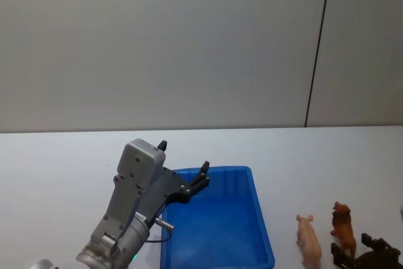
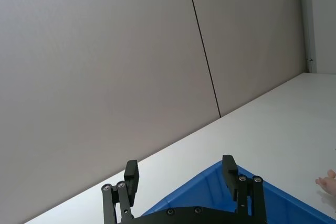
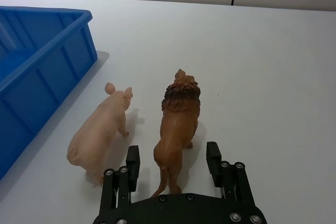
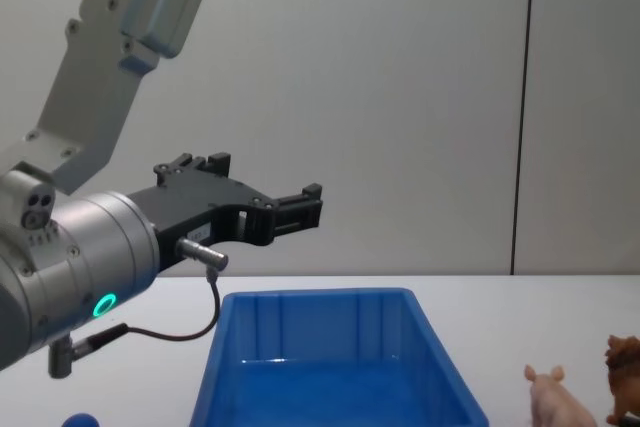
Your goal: Pick up the two dolls from the table and place them into the box.
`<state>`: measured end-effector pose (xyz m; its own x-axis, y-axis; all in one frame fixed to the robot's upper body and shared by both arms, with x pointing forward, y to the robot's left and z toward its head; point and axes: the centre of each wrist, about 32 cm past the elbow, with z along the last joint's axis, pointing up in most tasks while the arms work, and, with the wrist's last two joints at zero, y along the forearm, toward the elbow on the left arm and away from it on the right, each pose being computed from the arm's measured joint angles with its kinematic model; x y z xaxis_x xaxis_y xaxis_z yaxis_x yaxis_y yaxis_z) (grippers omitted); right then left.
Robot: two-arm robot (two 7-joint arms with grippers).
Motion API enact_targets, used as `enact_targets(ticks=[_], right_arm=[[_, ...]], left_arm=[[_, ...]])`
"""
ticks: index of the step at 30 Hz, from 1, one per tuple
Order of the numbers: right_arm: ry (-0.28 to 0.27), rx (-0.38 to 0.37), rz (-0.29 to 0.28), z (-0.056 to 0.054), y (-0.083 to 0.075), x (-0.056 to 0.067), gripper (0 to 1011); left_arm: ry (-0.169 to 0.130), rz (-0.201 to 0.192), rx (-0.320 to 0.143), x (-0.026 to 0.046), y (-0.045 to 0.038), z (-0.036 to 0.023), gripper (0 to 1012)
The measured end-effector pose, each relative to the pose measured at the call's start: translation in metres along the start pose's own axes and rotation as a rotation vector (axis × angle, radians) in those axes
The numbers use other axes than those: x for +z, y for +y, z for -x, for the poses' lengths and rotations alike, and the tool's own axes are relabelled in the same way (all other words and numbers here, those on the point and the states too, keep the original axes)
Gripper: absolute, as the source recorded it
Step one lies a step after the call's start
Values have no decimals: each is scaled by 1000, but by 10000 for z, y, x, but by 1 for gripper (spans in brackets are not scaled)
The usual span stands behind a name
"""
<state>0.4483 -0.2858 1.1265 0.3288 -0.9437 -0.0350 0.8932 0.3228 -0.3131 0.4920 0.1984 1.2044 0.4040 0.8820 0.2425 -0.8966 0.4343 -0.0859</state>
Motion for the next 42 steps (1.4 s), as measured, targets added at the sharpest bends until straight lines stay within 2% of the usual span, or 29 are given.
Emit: enact_targets(ticks=[8, 9, 12, 15, 16, 23, 30, 37, 42], right_arm=[[25, -2, 7, 23, 34, -26, 572], [26, -3, 7, 25, 36, -26, 572], [29, -8, 2, 33, 42, -23, 428], [31, -16, -8, 40, 45, -22, 357], [31, -17, -11, 42, 45, -20, 297], [20, -36, -67, 59, 41, 47, 280], [-12, -39, -143, 78, 44, 184, 280], [-56, -3, -227, 113, 73, 391, 280], [-89, 59, -288, 173, 126, 590, 280]], left_arm=[[0, 0, 0, 0, 0, 0, 1001], [0, 0, 0, 0, 0, 0, 1001], [0, 0, 0, 0, 0, 0, 1001], [0, 0, 0, 0, 0, 0, 1001], [0, 0, 0, 0, 0, 0, 1001], [0, 0, 0, 0, 0, 0, 1001], [0, 0, 0, 0, 0, 0, 1001], [0, 0, 0, 0, 0, 0, 1001], [0, 0, 0, 0, 0, 0, 1001]])
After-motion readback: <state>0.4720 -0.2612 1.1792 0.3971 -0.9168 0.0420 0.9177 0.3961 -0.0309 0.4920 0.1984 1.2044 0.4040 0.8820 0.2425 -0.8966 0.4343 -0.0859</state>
